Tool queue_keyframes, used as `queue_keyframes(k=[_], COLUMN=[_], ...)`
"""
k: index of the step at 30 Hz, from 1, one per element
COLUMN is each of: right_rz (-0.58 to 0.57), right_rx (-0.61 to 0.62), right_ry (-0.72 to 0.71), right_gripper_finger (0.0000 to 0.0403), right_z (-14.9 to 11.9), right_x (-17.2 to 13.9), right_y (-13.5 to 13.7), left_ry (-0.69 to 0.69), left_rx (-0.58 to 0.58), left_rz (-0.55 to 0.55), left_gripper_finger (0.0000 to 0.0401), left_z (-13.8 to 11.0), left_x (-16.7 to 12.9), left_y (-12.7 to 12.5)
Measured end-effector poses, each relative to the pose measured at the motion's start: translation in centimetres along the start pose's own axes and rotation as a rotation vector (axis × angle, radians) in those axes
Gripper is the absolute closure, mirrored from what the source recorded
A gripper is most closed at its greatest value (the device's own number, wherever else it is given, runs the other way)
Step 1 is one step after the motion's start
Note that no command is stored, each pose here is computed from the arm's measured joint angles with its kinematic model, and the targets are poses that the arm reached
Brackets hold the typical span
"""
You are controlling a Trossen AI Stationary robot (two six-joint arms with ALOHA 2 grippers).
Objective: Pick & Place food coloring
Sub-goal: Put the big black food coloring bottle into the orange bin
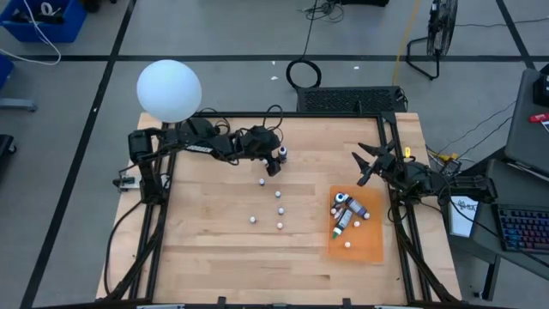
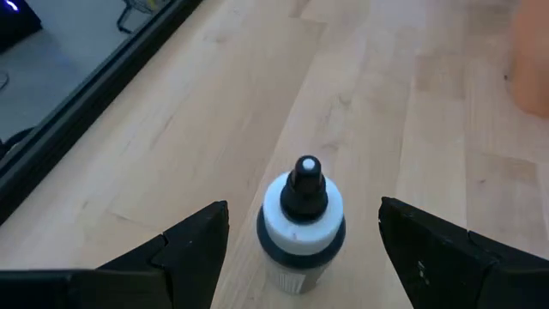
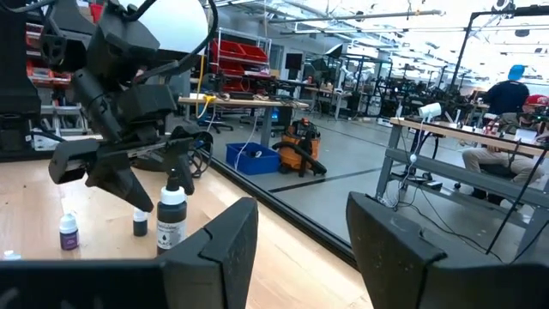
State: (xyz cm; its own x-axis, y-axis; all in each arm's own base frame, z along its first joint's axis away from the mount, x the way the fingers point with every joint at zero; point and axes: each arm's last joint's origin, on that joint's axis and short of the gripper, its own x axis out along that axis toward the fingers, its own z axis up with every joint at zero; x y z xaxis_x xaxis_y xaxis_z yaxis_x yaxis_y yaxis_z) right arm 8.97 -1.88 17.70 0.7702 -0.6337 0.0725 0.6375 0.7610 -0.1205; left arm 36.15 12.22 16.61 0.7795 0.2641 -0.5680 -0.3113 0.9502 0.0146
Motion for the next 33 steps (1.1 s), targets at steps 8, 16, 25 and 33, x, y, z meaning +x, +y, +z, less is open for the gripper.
queue_keyframes(k=[8, 16, 25, 33], right_rz=[0.000, -0.001, -0.001, -0.001], right_rx=[0.001, 0.002, 0.002, 0.002], right_ry=[-0.001, -0.002, -0.003, -0.003], right_gripper_finger=[0.0236, 0.0236, 0.0236, 0.0236], right_z=[0.01, 0.02, 0.03, 0.03], right_x=[0.00, 0.00, 0.00, 0.00], right_y=[0.00, -0.01, -0.01, -0.01], left_ry=[-0.021, -0.013, -0.014, -0.015], left_rx=[-0.003, -0.002, -0.001, 0.026], left_rz=[0.009, 0.010, 0.010, 0.000], left_gripper_finger=[0.0103, 0.0143, 0.0278, 0.0282], left_z=[0.26, 0.18, 0.20, 0.20], left_x=[-0.09, -0.09, -0.09, -0.09], left_y=[0.06, 0.11, 0.11, -0.01])
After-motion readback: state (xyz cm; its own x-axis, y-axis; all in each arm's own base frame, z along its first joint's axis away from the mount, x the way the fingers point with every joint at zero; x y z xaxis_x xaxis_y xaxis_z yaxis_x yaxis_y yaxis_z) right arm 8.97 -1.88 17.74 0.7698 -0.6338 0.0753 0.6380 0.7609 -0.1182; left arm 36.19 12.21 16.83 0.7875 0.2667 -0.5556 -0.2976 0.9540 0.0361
